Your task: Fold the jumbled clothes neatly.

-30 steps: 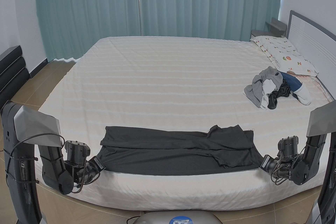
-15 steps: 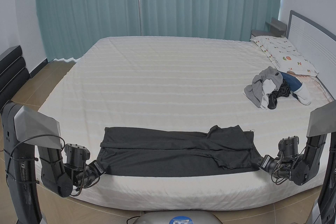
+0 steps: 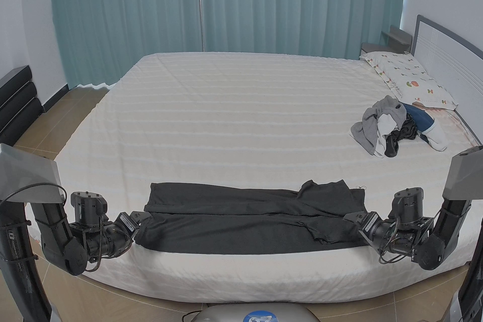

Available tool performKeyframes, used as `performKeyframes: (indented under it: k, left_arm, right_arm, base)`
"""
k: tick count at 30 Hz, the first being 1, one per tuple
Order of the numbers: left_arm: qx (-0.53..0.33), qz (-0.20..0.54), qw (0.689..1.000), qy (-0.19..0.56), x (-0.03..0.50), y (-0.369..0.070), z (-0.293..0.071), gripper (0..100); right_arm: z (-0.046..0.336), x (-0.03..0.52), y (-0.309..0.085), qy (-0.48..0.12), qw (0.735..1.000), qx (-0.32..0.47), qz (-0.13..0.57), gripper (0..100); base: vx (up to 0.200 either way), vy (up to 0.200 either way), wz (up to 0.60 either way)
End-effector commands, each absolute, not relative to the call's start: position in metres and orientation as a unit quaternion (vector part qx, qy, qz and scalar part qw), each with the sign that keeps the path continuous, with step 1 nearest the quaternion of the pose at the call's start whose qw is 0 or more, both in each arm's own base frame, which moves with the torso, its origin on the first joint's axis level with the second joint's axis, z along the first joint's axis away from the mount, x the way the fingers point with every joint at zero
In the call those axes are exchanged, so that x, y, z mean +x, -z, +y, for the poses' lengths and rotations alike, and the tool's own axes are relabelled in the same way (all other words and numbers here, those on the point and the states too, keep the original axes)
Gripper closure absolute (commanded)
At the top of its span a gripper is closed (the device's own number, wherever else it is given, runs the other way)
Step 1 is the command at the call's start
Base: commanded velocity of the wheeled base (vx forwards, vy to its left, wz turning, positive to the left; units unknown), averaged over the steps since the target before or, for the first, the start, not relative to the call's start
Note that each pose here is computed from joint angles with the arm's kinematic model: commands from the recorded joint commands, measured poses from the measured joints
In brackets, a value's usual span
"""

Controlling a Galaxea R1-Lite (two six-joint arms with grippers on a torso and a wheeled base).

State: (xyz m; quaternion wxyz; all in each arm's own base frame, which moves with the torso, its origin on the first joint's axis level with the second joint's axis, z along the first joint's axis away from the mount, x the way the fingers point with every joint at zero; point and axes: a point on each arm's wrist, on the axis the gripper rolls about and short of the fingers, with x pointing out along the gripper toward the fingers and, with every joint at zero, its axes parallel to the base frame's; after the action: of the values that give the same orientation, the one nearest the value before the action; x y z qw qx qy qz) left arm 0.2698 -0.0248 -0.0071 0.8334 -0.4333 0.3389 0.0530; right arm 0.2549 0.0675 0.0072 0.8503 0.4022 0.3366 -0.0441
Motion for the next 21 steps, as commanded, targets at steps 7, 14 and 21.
performKeyframes:
  k: [7, 14, 21]
  left_arm:
    - [-0.482, 0.312, 0.817, -0.056, 0.288, 0.004, -0.02, 0]
    - [-0.479, 0.314, 0.818, -0.058, 0.289, 0.007, -0.021, 0]
    - [-0.478, 0.314, 0.818, -0.057, 0.29, 0.007, -0.022, 0]
  right_arm:
    - [0.099, 0.275, 0.029, 0.036, 0.83, 0.418, 0.367, 0]
    - [0.102, 0.281, 0.027, 0.032, 0.827, 0.434, 0.355, 0]
    - [0.106, 0.282, 0.026, 0.023, 0.828, 0.436, 0.353, 0]
  base:
    - [0.0, 0.0, 0.0]
    - [0.0, 0.0, 0.0]
    - [0.0, 0.0, 0.0]
